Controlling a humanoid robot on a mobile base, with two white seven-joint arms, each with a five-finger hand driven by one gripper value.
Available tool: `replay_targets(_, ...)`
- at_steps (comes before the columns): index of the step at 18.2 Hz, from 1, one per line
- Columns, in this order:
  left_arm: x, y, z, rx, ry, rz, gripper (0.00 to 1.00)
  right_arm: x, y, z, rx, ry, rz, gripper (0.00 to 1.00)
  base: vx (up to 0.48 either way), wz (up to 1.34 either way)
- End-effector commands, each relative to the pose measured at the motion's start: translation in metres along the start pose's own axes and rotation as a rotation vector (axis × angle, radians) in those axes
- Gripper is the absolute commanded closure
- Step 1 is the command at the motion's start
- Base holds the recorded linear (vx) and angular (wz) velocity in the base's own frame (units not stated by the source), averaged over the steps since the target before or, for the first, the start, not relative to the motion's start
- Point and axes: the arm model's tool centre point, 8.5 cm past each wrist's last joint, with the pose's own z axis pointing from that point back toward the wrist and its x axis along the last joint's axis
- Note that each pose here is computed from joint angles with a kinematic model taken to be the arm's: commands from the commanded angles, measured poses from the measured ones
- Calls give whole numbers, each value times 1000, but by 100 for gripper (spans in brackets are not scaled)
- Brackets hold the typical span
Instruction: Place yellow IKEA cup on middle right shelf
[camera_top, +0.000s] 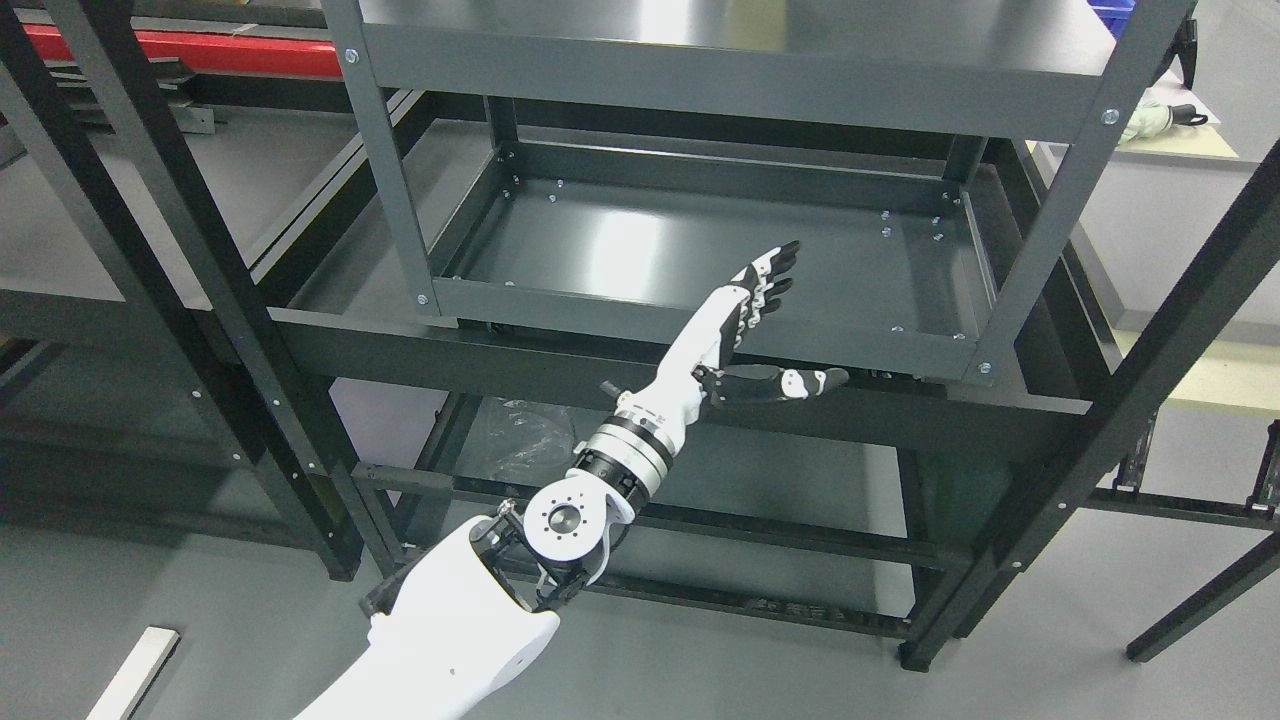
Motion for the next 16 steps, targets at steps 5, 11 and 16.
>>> replay_targets(5, -86, 158, 35, 259, 242, -43, 1, -7, -28, 3, -227, 11, -5, 1, -2, -14)
replay_targets(11, -109, 163, 103, 401, 258, -24, 1, -7, -28, 3, -227, 11, -5, 1, -22, -18)
replay_targets(16, -125, 154, 130, 440, 258, -29, 1, -7, -28, 3, -227, 11, -5, 1, -25, -3)
